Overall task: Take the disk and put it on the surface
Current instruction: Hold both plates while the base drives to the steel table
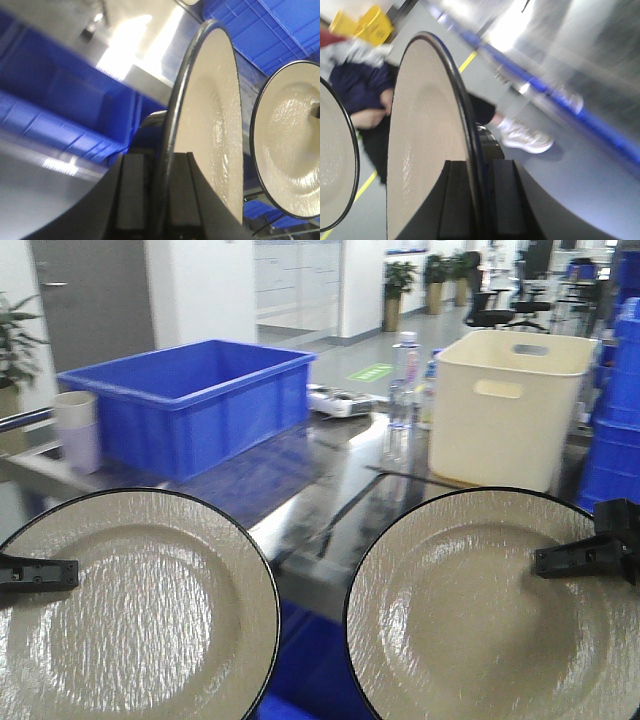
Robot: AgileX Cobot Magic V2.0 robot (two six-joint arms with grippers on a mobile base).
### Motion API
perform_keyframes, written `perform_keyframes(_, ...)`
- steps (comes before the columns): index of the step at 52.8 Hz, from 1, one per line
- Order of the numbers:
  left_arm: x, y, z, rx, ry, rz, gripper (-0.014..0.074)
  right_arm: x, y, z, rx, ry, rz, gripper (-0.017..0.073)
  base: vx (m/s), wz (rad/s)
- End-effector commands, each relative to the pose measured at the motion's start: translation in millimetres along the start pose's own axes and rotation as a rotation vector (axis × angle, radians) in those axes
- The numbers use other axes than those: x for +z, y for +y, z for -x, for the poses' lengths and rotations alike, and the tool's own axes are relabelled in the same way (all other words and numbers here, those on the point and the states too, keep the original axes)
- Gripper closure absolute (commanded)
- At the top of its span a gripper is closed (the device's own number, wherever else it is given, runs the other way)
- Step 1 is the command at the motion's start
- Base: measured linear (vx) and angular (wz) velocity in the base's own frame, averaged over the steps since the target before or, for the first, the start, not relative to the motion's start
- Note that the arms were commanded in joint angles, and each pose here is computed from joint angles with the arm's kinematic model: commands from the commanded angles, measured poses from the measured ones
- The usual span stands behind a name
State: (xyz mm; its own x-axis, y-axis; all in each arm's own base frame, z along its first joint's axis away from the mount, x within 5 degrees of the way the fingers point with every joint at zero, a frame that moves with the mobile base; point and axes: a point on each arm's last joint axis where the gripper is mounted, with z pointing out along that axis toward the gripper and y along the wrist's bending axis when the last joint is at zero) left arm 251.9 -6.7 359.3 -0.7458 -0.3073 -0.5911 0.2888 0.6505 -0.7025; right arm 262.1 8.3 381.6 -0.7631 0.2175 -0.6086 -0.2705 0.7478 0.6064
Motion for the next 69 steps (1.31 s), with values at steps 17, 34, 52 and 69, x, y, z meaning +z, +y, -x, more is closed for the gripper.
perform_keyframes(17,-10.5,-24.9,11.1,-0.018,-0.105,-0.113,0.0601,-14.1,20.9,10.5,0.0,-0.116,0.079,0.0568,0.43,-0.62)
perform_keyframes(34,-10.2,-23.6,12.3,-0.02,-0.115,-0.104,0.0601,-14.1,20.9,10.5,0.0,-0.116,0.079,0.0568,0.36,-0.64)
perform_keyframes(52,-10.4,-20.9,15.9,-0.024,-0.156,-0.075,0.0601,-14.1,20.8,10.7,0.0,-0.118,0.078,0.0568,0.19,-0.33)
perform_keyframes(69,-10.4,-20.9,15.9,-0.024,-0.156,-0.075,0.0601,-14.1,20.7,10.8,0.0,-0.119,0.077,0.0568,0.06,-0.11)
